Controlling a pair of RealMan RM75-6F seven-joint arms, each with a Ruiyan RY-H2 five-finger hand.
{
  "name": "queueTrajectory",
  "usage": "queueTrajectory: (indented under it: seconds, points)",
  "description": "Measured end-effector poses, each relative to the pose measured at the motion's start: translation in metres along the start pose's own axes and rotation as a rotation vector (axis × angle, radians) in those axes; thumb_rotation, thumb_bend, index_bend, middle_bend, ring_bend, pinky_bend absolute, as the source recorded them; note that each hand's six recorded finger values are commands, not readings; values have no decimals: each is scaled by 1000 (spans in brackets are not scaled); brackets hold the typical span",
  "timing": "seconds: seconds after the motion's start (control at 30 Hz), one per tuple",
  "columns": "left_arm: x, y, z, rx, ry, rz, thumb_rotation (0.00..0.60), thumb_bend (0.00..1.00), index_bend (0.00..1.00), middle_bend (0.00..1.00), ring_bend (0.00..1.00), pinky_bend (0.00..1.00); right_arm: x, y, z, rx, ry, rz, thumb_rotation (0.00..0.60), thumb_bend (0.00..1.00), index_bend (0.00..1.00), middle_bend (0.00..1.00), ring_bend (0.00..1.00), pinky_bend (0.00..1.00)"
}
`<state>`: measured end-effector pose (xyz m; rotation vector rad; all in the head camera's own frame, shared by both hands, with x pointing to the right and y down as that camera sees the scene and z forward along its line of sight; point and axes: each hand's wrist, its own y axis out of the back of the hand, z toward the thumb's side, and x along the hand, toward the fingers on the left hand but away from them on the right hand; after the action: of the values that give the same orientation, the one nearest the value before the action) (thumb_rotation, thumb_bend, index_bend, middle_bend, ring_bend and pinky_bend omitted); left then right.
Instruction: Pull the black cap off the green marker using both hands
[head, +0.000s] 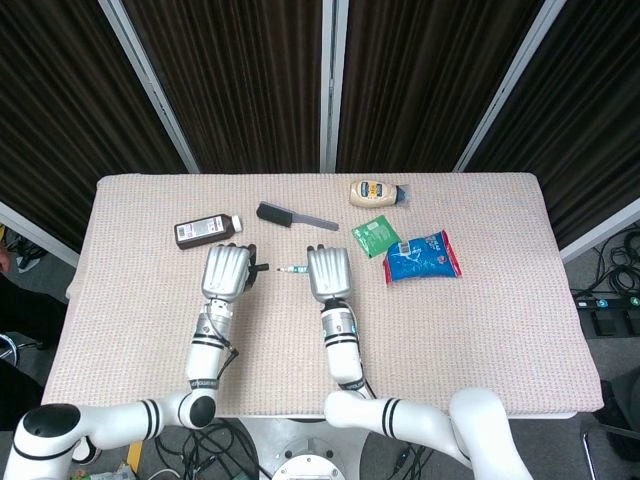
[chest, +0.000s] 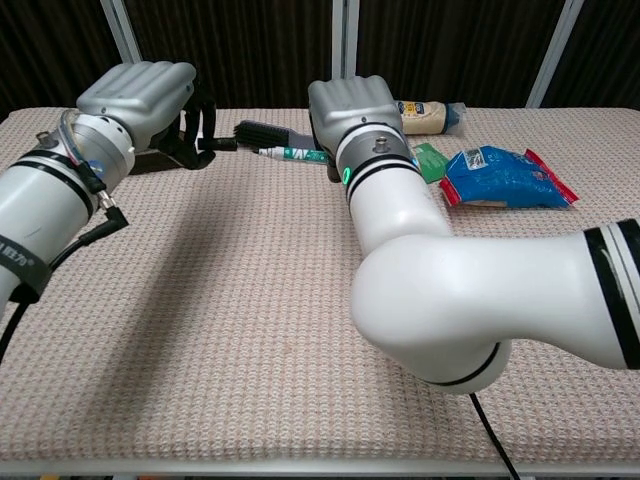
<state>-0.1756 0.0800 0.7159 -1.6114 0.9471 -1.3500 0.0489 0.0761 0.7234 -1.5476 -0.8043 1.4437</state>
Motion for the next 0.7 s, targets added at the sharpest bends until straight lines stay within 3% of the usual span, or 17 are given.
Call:
queueTrajectory:
  seconds: [0.43, 0.53, 0.6, 0.7]
  points:
    - [-20, -35, -41, -81, 64, -113, 600, 379, 603, 622, 566, 635, 20, -16, -65, 25, -38, 44, 600, 342, 665, 633, 624, 721]
    - [-24, -45, -45, -96, 65, -142, 600, 230, 496, 520, 464, 557, 21, -24, -73, 34, -41, 73, 600, 316, 645, 609, 621, 721]
    - [-25, -48, -46, -110, 58, -154, 600, 141, 396, 425, 374, 477, 22, -30, -75, 34, -38, 97, 600, 247, 590, 566, 602, 721]
    - [-27, -49, -46, -111, 35, -155, 600, 93, 300, 324, 289, 398, 22, -36, -78, 38, -30, 130, 600, 118, 487, 511, 562, 721]
